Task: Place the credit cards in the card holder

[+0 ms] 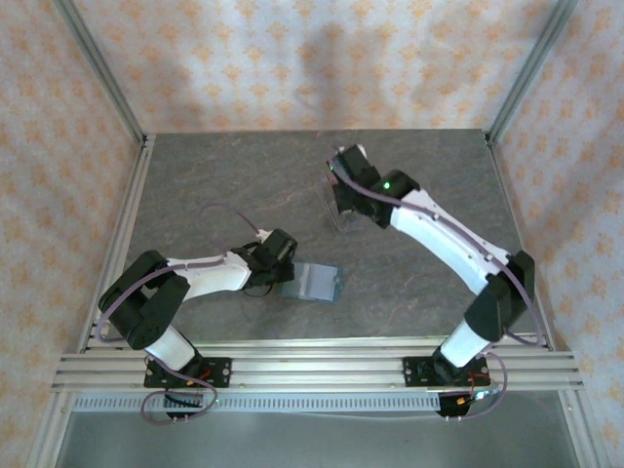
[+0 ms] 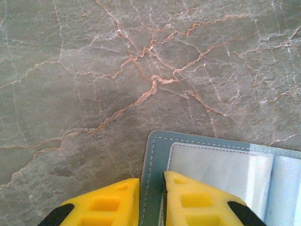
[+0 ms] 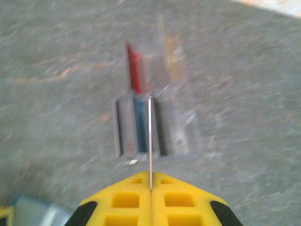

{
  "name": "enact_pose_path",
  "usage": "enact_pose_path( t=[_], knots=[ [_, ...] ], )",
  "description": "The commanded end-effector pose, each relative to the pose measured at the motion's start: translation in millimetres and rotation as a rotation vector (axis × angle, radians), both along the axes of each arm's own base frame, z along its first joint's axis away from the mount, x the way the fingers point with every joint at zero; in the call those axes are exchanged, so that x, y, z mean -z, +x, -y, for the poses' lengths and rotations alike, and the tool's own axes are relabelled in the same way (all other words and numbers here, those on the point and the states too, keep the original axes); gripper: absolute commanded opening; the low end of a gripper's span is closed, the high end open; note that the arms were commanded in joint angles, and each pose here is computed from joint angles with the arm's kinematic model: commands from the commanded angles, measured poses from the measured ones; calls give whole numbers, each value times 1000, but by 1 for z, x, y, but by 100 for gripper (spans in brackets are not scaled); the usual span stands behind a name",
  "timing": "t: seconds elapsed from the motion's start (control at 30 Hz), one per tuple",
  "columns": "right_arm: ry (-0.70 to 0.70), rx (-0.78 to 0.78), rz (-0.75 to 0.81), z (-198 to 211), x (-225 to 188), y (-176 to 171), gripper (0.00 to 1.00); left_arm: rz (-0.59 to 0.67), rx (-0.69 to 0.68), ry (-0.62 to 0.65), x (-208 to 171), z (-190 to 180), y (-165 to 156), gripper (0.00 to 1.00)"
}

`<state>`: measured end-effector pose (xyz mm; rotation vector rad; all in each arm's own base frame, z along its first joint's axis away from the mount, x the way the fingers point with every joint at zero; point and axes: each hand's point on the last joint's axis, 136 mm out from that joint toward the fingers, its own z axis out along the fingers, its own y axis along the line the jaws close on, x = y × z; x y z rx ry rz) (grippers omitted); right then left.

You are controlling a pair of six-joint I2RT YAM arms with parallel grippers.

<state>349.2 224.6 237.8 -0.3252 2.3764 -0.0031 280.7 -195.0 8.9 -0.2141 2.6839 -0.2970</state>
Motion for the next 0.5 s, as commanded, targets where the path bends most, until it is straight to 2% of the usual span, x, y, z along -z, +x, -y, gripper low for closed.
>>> enact_pose_path(
  t=[0.0, 0.23, 0.47],
  knots=[
    [233, -59, -3, -38, 7, -23, 0, -259, 81, 12, 51, 1, -67, 20],
    [625, -106, -48, -73, 43, -65, 0, -268, 86, 34, 55, -4, -76, 20],
    [838, -85, -81, -89, 87, -86, 0, -286, 84, 46, 61, -8, -83, 20]
  ],
)
